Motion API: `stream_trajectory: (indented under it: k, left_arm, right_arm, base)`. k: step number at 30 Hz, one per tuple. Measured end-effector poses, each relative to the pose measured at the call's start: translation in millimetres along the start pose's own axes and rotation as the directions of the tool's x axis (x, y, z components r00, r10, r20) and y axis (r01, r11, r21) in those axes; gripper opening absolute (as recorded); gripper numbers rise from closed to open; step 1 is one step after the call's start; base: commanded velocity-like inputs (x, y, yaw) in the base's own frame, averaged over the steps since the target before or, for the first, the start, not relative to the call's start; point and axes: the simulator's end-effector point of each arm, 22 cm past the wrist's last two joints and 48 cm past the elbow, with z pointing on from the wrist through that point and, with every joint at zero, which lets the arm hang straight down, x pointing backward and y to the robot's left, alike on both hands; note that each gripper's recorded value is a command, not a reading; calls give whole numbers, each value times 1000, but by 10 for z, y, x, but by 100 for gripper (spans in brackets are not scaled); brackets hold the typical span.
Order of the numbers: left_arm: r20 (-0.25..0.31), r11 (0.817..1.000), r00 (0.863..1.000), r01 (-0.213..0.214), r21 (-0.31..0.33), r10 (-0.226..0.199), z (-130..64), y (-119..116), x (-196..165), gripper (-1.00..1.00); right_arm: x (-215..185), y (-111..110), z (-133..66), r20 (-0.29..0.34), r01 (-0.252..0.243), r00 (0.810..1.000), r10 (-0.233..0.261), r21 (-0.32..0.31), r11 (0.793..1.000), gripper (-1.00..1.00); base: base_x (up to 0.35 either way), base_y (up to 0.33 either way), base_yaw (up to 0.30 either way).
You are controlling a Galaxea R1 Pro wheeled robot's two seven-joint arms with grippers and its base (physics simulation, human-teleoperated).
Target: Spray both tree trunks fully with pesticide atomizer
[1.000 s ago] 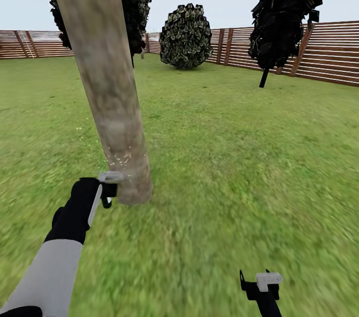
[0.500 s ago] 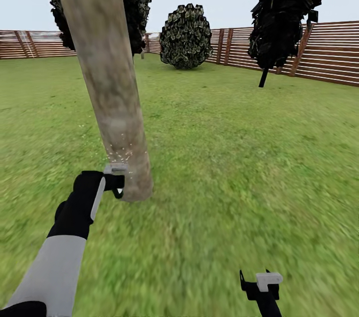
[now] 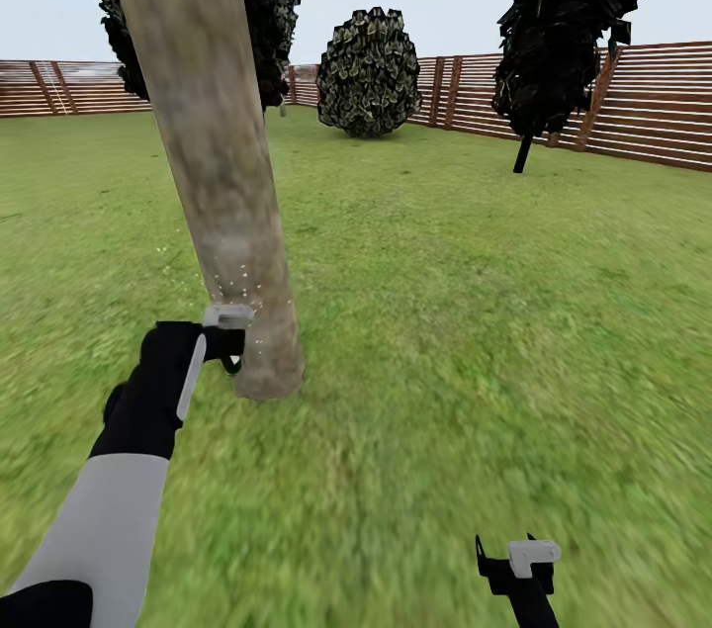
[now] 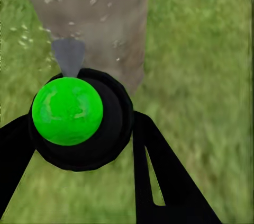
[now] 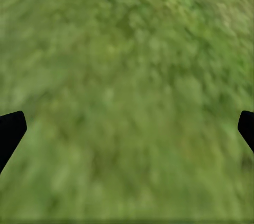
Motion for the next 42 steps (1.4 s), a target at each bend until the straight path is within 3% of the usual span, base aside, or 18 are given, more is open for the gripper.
stream_trajectory:
  k: [4, 8, 9, 17, 22, 26, 30, 34, 40, 42]
  left_arm:
    - [30, 1000, 1000, -3, -10, 4, -67, 32, -169, -100]
    - [32, 997, 999, 8, -71, -5, -92, 437, -182, -100]
    - [32, 998, 999, 10, -67, -8, -92, 440, -178, -100]
    - [77, 1000, 997, 16, -8, -16, -177, 88, -365, -100]
    - [108, 1000, 994, 15, -16, -14, -244, 99, -568, -100]
    - [106, 999, 994, 22, -29, -18, -246, 200, -566, -100]
    - [96, 1000, 995, 10, -9, -9, -223, 55, -503, -100]
    - [96, 998, 994, -62, 7, 61, -223, -191, -502, -100]
    - [89, 998, 994, -65, 9, 64, -210, -207, -461, -100]
    - [49, 998, 997, -66, 21, 65, -126, -243, -234, -100]
  right_arm:
    - [1, 0, 0, 0, 0, 1000, 0, 0, 1000, 100]
    - [1, 1, 0, 0, 0, 1000, 0, 0, 1000, 100]
    - [1, 0, 0, 0, 0, 1000, 0, 0, 1000, 100]
    - [1, 0, 0, 0, 0, 1000, 0, 0, 1000, 100]
    - [1, 0, 0, 0, 0, 1000, 0, 0, 1000, 100]
    - [1, 1, 0, 0, 0, 1000, 0, 0, 1000, 100]
    - [0, 0, 0, 0, 0, 1000, 0, 0, 1000, 100]
    - [0, 0, 0, 0, 0, 1000, 0, 0, 1000, 100]
    - [1, 1, 0, 0, 1, 1000, -1, 0, 1000, 100]
    - [2, 3, 0, -1, 1, 1000, -1, -1, 1000, 100]
  base:
    - [0, 0, 0]
    - [0, 0, 0]
    - [0, 0, 0]
    - [-118, 0, 0]
    - [-3, 0, 0]
    - [0, 0, 0]
    - [0, 0, 0]
    - [0, 0, 0]
    - [0, 0, 0]
    - [0, 0, 0]
